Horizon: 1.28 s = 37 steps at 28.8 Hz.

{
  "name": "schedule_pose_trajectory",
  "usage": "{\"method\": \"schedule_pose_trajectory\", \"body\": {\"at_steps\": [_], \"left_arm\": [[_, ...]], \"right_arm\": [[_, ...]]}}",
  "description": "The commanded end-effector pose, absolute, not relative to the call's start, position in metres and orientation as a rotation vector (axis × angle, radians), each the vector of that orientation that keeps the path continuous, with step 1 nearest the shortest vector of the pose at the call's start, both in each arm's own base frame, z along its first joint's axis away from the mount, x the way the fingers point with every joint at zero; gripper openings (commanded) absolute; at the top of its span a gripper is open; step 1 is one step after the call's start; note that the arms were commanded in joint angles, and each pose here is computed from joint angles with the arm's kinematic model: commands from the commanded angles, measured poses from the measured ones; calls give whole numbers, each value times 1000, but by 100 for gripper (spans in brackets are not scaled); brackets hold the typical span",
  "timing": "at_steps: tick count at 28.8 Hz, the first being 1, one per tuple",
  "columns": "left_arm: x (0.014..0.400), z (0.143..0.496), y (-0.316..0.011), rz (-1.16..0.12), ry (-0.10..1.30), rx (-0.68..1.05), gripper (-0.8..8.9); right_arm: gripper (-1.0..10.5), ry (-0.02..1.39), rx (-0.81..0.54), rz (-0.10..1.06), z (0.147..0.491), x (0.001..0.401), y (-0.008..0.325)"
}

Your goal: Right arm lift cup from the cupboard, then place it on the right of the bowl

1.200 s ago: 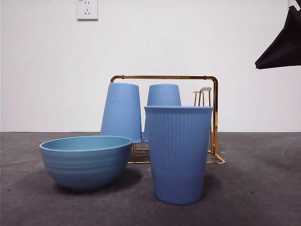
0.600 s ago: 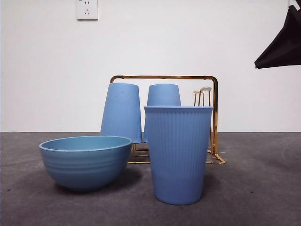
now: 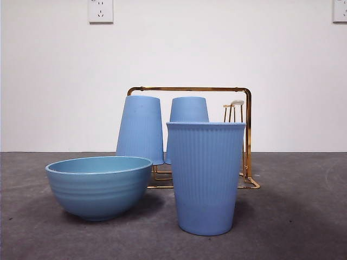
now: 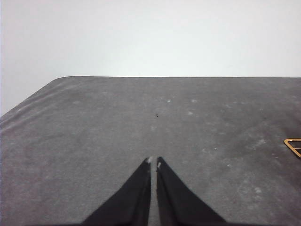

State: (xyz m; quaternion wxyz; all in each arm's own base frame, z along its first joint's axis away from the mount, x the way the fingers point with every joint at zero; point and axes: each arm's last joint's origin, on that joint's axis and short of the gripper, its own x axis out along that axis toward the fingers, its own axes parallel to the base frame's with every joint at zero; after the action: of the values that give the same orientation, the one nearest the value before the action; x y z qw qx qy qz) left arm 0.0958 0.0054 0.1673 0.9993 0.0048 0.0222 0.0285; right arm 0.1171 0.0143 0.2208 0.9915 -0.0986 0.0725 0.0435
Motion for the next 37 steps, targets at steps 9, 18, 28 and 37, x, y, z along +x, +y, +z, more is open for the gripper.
{"method": "schedule_pose_trajectory", "body": {"at_steps": [9,18,28,37], "left_arm": [[97,162,6,58,50,9,28],[97,162,6,58,48,9,28],[97,162,6,58,48,9,28],[97,162,6,58,48,9,28]], "right_arm": [[15,26,-170,28,167,96,8],[15,83,-138,66,158,96,9],[15,86,-128,64,158,96,9],[15,86,-128,64,158,96,9]]}}
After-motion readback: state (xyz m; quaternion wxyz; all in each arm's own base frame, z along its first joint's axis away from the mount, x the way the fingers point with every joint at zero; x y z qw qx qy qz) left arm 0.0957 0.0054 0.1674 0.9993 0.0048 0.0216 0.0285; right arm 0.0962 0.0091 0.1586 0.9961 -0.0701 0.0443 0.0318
